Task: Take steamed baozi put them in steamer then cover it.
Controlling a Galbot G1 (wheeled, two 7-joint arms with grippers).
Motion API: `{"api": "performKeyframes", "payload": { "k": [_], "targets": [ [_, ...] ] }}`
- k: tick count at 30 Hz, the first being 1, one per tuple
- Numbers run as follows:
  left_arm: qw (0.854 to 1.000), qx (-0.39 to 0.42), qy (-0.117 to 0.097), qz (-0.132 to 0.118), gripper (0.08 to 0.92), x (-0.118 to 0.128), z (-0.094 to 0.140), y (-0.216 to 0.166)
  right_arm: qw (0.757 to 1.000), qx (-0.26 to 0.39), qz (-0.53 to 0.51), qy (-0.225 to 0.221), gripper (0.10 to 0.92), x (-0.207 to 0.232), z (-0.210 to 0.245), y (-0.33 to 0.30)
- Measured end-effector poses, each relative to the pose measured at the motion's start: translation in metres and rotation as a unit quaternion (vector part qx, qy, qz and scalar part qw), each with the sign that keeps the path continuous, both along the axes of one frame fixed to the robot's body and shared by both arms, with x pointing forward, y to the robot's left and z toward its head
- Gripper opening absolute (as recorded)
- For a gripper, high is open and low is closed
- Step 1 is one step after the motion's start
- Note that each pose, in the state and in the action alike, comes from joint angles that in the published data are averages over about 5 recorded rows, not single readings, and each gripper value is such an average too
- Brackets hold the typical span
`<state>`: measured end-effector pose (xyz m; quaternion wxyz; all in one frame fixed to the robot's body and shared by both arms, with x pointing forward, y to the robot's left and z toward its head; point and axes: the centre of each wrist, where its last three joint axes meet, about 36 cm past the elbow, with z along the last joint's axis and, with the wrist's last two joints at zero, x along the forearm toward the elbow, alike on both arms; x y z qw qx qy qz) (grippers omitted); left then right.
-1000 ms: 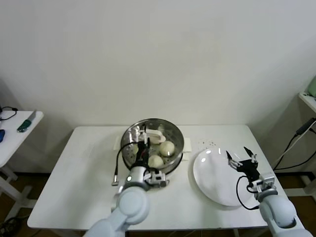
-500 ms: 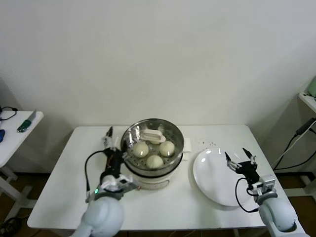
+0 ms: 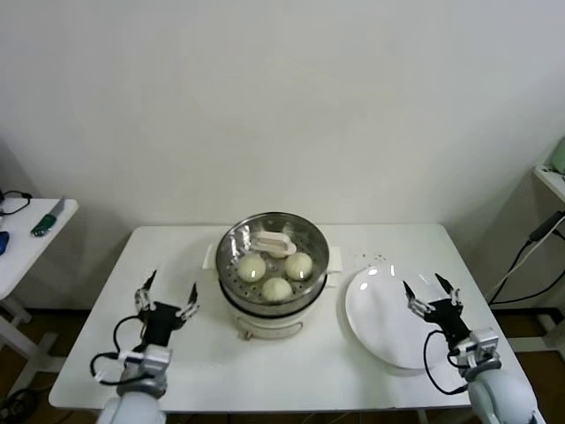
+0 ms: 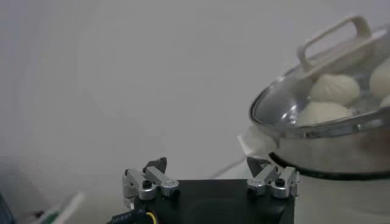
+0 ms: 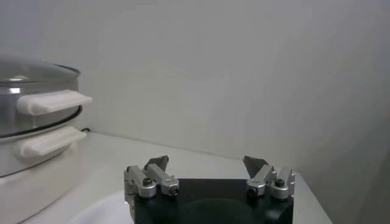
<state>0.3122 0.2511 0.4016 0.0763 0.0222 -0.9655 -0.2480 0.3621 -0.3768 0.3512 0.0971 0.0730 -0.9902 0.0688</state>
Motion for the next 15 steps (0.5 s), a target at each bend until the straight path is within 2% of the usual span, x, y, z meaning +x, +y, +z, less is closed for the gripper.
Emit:
{"api": "performKeyframes", "payload": {
  "k": [7, 15],
  "targets": [
    [0.997, -0.078, -0.023, 0.015, 0.823, -0.012, -0.03, 0.023, 1.0, 0.009, 0.007, -0.003, 0.823, -0.009, -0.007, 0.001],
    [0.993, -0.115, -0.033, 0.02, 0.823, -0.022, -0.045, 0.034, 1.0, 0.012, 0.01, -0.009, 0.823, -0.012, -0.009, -0.002]
  ]
}}
